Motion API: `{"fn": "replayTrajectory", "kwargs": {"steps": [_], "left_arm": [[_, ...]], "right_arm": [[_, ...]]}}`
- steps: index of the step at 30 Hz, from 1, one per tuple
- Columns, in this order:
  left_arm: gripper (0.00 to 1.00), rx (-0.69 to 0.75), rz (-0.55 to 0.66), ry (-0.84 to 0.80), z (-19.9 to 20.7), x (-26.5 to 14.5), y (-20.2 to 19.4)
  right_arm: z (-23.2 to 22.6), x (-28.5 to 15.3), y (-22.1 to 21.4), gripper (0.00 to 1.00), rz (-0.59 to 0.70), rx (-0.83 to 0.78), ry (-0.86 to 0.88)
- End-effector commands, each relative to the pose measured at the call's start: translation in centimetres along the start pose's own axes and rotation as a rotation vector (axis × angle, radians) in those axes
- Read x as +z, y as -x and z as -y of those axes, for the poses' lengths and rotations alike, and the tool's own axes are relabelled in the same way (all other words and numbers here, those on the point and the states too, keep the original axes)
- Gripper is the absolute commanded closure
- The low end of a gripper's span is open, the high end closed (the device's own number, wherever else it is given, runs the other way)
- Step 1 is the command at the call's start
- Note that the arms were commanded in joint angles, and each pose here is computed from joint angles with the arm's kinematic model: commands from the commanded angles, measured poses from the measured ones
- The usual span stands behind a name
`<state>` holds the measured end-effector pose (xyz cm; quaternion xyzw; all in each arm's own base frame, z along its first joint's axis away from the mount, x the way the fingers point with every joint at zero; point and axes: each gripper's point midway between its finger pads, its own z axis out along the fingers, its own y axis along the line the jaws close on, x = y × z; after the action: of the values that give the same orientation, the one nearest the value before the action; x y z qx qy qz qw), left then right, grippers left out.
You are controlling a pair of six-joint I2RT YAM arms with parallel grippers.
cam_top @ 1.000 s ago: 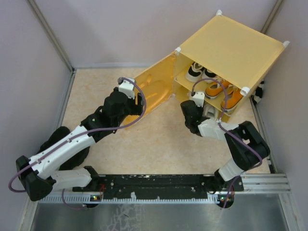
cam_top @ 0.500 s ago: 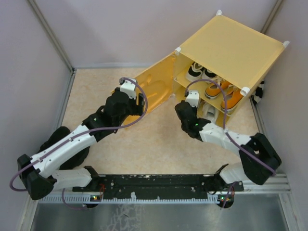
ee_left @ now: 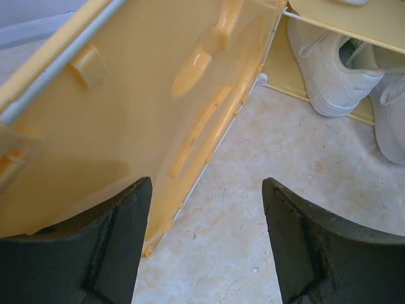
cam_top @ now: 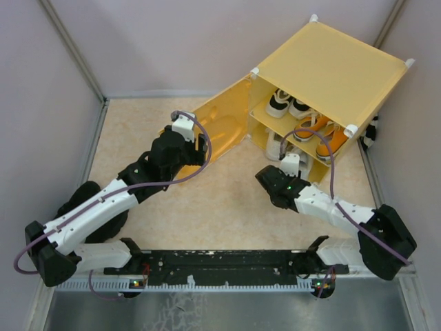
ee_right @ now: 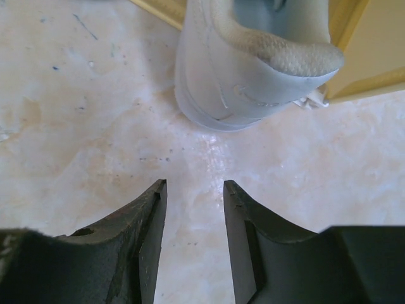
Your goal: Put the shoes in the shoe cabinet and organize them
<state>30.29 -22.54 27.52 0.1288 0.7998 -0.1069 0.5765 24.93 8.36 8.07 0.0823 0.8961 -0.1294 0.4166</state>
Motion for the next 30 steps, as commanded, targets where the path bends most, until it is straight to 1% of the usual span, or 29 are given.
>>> {"fn": "replayTrajectory", "kwargs": {"steps": [1, 3, 6, 11, 14, 19, 22, 26, 30], "left_arm": [[0.23, -0.010, 0.019, 0.002, -0.2, -0.3, 0.5], [0.23, -0.008, 0.028, 0.006, -0.3, -0.4, 0.7], [0.23, -0.006, 0.034, 0.013, -0.5, -0.5, 0.8], [0.23, -0.005, 0.027, 0.012, -0.4, -0.3, 0.5], [0.23, -0.006, 0.019, 0.010, -0.3, -0.1, 0.3], [0.23, -0.004, 0.020, 0.011, -0.4, -0.2, 0.3], [0.23, -0.001, 0.022, 0.020, -0.6, -0.3, 0.4], [0.23, 0.002, 0.025, 0.023, -0.6, -0.3, 0.5], [0.23, 0.000, 0.021, 0.011, -0.3, -0.1, 0.5]], "right_arm": [[1.1, 1.4, 1.1, 0.58, 0.010, 0.091, -0.091], [1.4, 2.7, 1.5, 0.58, 0.009, 0.121, -0.102], [2.1, 4.1, 3.3, 0.58, 0.068, 0.114, -0.147], [2.2, 5.4, 8.1, 0.58, 0.228, 0.046, -0.214], [2.4, 6.4, 10.4, 0.58, 0.322, 0.074, -0.249], [3.3, 8.3, 12.4, 0.58, 0.336, 0.122, -0.306], [2.7, 9.0, 12.8, 0.59, 0.335, 0.109, -0.283], [0.8, 8.8, 12.0, 0.59, 0.262, 0.054, -0.187], [-2.2, 6.0, 11.9, 0.59, 0.264, -0.046, -0.029]]}}
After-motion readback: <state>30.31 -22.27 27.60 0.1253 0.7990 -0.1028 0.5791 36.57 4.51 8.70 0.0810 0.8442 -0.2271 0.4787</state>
